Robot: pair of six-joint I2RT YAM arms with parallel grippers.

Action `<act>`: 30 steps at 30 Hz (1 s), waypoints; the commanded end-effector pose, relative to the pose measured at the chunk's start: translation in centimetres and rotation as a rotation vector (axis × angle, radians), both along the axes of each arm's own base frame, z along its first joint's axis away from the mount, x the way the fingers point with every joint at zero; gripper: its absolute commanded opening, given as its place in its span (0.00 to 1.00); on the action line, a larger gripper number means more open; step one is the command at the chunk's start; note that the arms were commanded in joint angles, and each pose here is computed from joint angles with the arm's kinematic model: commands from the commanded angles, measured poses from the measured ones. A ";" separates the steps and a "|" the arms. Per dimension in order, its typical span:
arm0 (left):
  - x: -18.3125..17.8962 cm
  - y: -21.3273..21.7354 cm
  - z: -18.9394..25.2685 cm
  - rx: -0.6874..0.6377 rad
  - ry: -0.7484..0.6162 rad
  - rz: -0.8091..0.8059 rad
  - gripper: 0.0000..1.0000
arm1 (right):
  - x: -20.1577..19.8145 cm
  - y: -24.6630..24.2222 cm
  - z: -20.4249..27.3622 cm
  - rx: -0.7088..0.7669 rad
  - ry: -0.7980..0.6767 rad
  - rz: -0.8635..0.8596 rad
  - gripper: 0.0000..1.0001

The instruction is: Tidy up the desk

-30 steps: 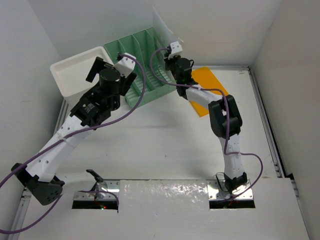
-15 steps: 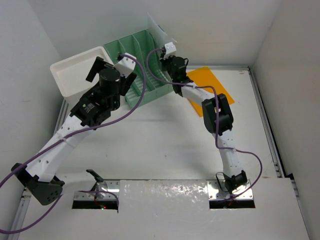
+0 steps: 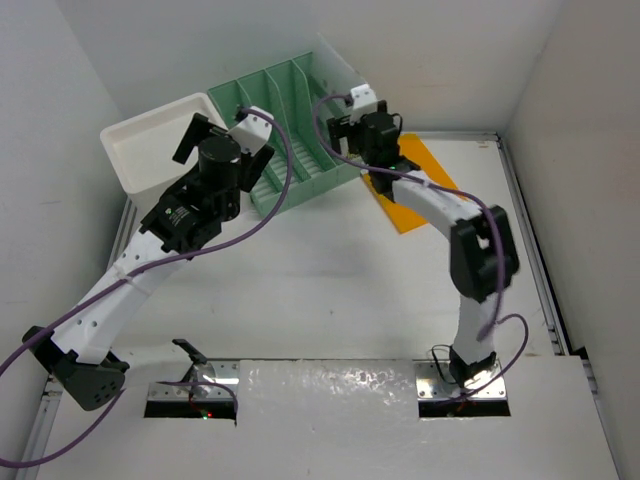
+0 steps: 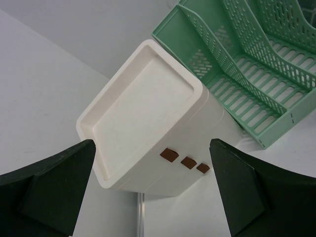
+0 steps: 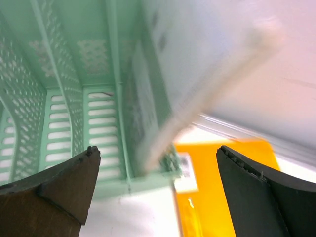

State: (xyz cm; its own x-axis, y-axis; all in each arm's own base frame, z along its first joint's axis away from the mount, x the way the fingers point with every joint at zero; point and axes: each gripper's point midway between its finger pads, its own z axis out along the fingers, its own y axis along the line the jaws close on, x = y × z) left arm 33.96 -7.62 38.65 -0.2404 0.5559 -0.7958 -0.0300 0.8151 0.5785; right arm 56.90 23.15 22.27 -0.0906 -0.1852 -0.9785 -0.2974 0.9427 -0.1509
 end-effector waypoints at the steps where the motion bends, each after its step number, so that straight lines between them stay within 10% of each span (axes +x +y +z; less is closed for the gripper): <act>1: -0.3 0.2 0.9 -0.037 -0.036 -0.012 0.99 | -4.3 -7.6 2.2 0.035 0.098 -0.242 0.96; 8: -0.2 -1.3 -0.4 -0.059 0.002 -0.094 1.00 | -13.6 -19.9 -9.5 0.810 0.396 -0.443 0.60; 21: -0.5 -1.8 -1.1 -0.067 0.020 -0.132 1.00 | -19.4 -19.1 -16.8 1.100 0.506 -0.549 0.61; 30: -0.6 -1.2 -0.9 -0.049 0.013 -0.105 1.00 | -17.8 -18.1 -18.9 1.261 0.482 -0.504 0.40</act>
State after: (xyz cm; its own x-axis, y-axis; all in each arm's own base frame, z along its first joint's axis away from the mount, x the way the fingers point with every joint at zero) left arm 33.73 -9.66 36.30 -0.2198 0.5666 -0.7941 0.1136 0.8233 0.5561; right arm 37.03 4.82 0.71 -0.3295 0.8783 -0.3466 0.4249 0.4657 0.7763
